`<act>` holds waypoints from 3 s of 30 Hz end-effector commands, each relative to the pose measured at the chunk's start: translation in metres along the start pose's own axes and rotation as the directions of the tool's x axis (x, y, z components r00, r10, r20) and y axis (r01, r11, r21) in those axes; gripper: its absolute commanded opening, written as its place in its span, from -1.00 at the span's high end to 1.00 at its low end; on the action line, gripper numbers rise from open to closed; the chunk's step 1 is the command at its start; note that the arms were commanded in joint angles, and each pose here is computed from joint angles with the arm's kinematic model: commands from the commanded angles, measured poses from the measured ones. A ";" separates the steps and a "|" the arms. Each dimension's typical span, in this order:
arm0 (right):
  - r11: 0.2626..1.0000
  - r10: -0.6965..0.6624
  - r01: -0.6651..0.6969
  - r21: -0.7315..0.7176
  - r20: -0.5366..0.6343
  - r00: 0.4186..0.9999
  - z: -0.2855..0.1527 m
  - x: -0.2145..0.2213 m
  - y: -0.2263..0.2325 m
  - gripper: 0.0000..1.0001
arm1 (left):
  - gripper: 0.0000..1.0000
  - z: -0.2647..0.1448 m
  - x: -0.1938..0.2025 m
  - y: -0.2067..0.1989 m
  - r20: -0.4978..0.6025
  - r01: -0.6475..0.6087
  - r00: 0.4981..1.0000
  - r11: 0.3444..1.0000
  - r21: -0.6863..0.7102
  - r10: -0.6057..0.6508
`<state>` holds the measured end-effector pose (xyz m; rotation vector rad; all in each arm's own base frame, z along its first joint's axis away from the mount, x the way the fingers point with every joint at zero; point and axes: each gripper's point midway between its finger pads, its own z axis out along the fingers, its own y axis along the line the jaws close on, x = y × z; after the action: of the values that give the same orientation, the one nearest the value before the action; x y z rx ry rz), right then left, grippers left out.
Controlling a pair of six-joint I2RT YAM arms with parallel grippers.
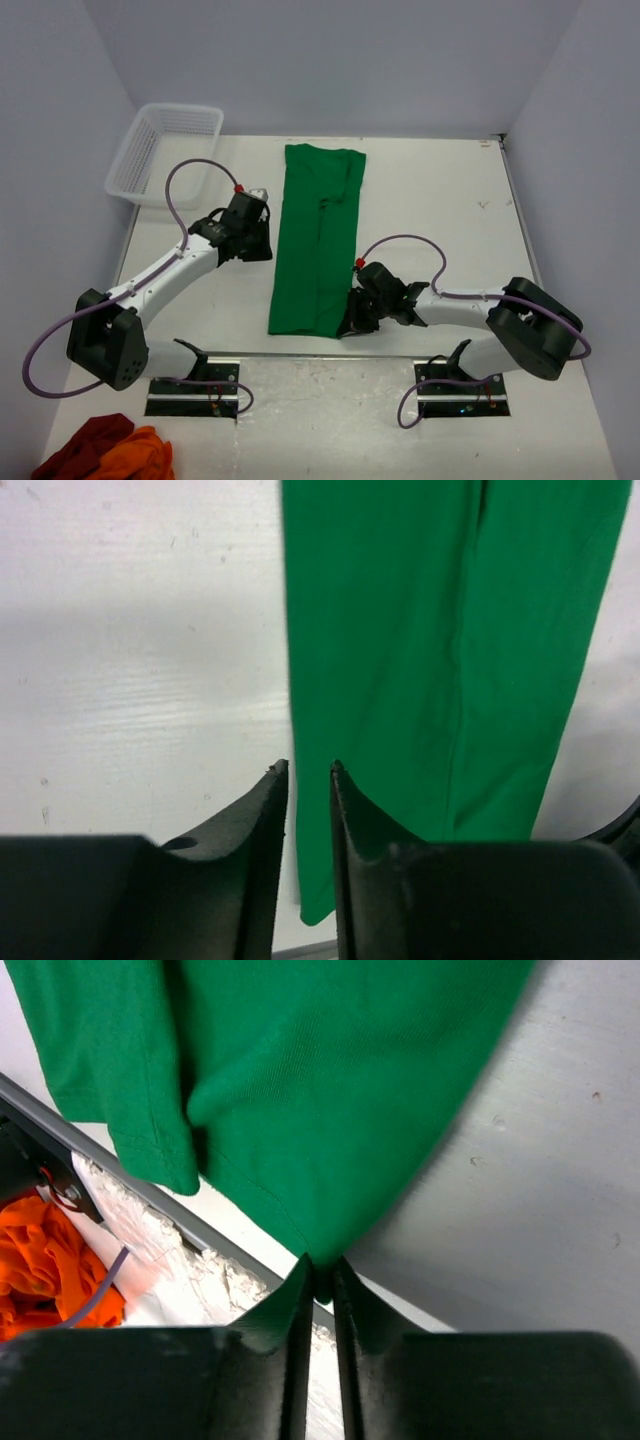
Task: Fold and stack the t-shirts
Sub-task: Rotate the tshirt 90 degrees, then grab the bottom of the folded rectangular tshirt with both arms
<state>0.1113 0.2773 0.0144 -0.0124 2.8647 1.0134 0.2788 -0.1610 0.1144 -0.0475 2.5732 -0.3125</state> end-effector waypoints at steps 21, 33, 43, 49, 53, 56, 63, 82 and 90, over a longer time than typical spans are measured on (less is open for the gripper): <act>0.999 -0.046 0.046 0.007 0.010 0.999 0.004 -0.004 0.017 1.00 | 0.17 -0.014 0.113 0.008 -0.226 0.104 0.971 0.986 0.127 -0.073; 0.998 -0.054 0.053 0.027 0.035 0.998 -0.007 -0.004 0.022 1.00 | 0.12 -0.011 0.141 0.018 -0.287 0.134 0.952 0.989 0.068 -0.109; 0.998 -0.049 0.047 0.040 0.051 0.997 -0.010 -0.007 0.022 1.00 | 0.23 -0.010 0.178 0.022 -0.361 0.131 0.927 0.990 0.045 -0.106; 0.999 -0.037 0.036 0.035 0.049 0.998 -0.010 -0.002 0.016 1.00 | 0.23 -0.007 0.191 0.021 -0.386 0.143 0.915 0.989 0.037 -0.118; 0.999 -0.039 0.038 0.026 0.048 0.998 -0.010 -0.002 0.018 1.00 | 0.23 -0.003 0.185 0.017 -0.371 0.141 0.921 0.989 0.038 -0.117; 0.999 -0.041 0.040 0.020 0.042 0.998 -0.011 -0.001 0.020 1.00 | 0.22 -0.001 0.181 0.015 -0.368 0.138 0.923 0.990 0.038 -0.114; 0.999 -0.048 0.047 0.027 0.056 0.997 -0.016 -0.002 0.018 1.00 | 0.21 0.005 0.186 0.016 -0.367 0.143 0.922 0.989 0.033 -0.121; 0.993 -0.057 0.044 0.112 0.113 0.992 -0.030 -0.007 0.001 1.00 | 1.00 0.003 0.196 0.025 -0.371 0.152 0.919 0.988 0.013 -0.136; 0.984 -0.049 0.026 0.178 0.131 0.990 -0.041 -0.001 -0.020 1.00 | 1.00 -0.011 0.196 0.024 -0.370 0.155 0.920 0.987 0.046 -0.127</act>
<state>0.1102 0.2525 0.0378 -0.0035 2.8069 0.8129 0.1175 -0.1626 0.0176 -0.1713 2.9055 -0.5457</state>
